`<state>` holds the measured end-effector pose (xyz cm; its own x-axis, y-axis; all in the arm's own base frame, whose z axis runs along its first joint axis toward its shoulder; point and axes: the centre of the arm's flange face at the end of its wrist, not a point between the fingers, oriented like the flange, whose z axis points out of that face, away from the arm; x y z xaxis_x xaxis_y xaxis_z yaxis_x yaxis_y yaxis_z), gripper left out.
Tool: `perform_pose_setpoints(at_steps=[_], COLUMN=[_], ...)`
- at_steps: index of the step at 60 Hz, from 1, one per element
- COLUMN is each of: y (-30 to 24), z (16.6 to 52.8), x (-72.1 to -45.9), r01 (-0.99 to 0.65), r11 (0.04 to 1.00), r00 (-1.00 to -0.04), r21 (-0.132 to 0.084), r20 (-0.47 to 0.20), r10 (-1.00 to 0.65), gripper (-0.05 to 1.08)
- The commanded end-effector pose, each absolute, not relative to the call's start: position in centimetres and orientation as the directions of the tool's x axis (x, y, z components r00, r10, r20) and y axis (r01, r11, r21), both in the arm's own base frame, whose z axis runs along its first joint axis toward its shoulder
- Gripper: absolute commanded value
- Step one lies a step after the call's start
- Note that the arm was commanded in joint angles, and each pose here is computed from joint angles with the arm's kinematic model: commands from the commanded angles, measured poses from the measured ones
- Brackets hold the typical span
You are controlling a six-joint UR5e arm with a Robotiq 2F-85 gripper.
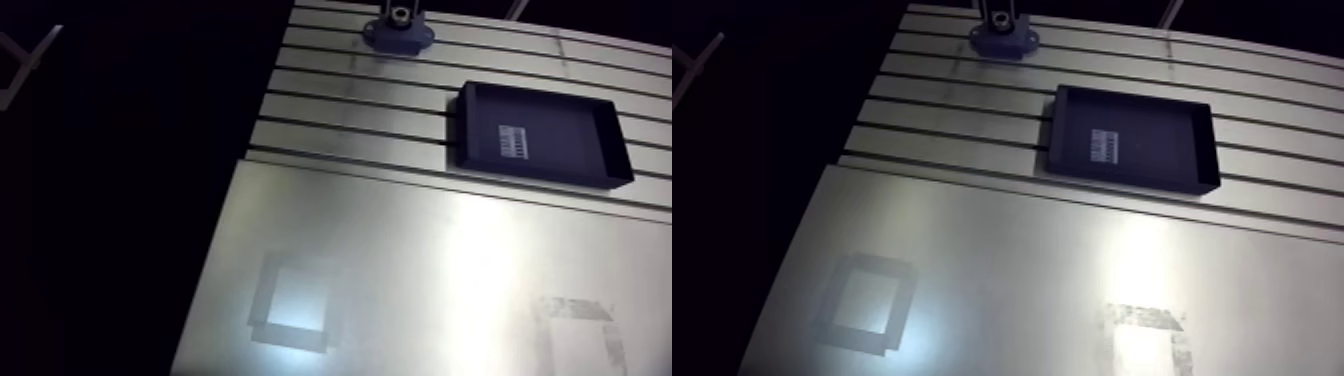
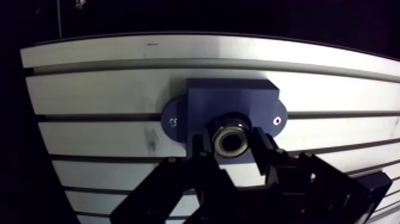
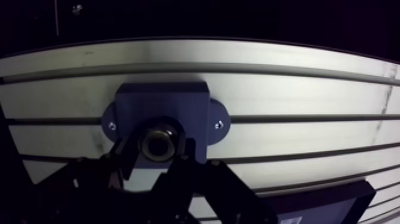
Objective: Pick up the bearing and press it into the housing until flush.
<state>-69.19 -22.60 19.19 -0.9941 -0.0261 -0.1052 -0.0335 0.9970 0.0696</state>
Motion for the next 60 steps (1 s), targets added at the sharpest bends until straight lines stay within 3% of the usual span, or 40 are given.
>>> perform_pose_setpoints(at_steps=[1,60], y=[-22.59,-22.61], z=[19.18,19.12], x=[-69.19,-69.30], r01=[-0.034,-0.047], r11=[0.997,0.997], r00=[-0.994,-0.995], r21=[0.071,0.068], r20=[-0.105,-0.096], r10=[-0.026,-0.040], gripper=[0.64,0.65])
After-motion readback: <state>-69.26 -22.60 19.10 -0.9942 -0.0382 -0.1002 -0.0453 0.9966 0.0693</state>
